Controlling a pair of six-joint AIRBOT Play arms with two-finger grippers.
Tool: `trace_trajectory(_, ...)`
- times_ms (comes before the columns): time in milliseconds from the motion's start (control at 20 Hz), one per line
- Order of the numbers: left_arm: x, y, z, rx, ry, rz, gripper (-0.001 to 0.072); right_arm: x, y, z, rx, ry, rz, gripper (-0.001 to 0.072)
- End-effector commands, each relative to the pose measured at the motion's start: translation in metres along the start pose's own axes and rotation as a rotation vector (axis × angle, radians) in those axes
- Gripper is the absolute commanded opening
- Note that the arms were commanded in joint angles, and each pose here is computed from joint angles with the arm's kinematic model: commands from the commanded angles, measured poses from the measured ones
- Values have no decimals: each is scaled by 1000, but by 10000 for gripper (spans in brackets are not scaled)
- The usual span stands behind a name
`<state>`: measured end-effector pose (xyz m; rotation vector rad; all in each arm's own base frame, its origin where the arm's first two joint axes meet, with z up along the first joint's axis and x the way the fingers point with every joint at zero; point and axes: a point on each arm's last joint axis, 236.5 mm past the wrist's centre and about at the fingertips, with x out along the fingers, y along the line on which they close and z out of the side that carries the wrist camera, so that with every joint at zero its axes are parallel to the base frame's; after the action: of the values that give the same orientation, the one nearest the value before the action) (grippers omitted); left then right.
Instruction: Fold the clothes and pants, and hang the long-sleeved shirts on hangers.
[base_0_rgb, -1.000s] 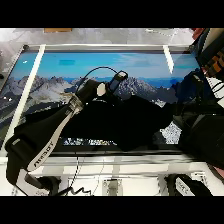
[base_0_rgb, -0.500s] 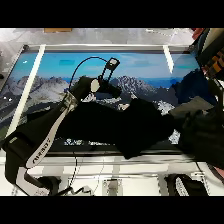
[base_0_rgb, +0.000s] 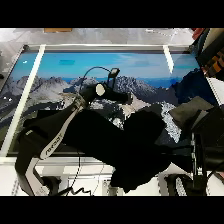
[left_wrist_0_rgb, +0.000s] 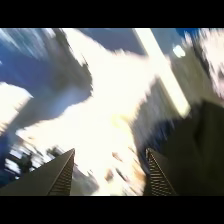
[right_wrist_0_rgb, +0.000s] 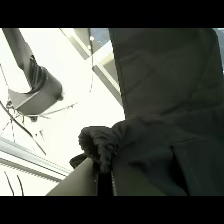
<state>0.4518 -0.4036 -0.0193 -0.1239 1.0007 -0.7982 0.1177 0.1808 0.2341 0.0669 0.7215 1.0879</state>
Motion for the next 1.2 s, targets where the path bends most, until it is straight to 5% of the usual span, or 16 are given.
trace_trajectory(0, 20, -38, -46, 42, 147, -159, 512, 0, 1, 7, -3, -30, 1, 27)
trace_trajectory(250, 41, -75, -80, 214, 208, -216, 695, -3, -19, 31, 1, -131, -84, 28)
trace_trajectory(500, 60, -116, -103, 227, 219, -285, 705, -4, -22, 35, 1, -148, -95, 28)
trace_trajectory(550, 67, -121, -101, 236, 194, -275, 681, -4, -22, 35, 1, -148, -95, 28)
trace_trajectory(650, 77, -123, -91, 239, 126, -245, 487, -3, -21, 34, 2, -146, -93, 28)
trace_trajectory(800, 84, -120, -81, 238, 76, -219, 6, -3, -20, 31, 5, -135, -86, 28)
trace_trajectory(1150, 13, -44, 10, 363, -86, -22, 8, -3, -32, 24, 14, -103, -137, 28)
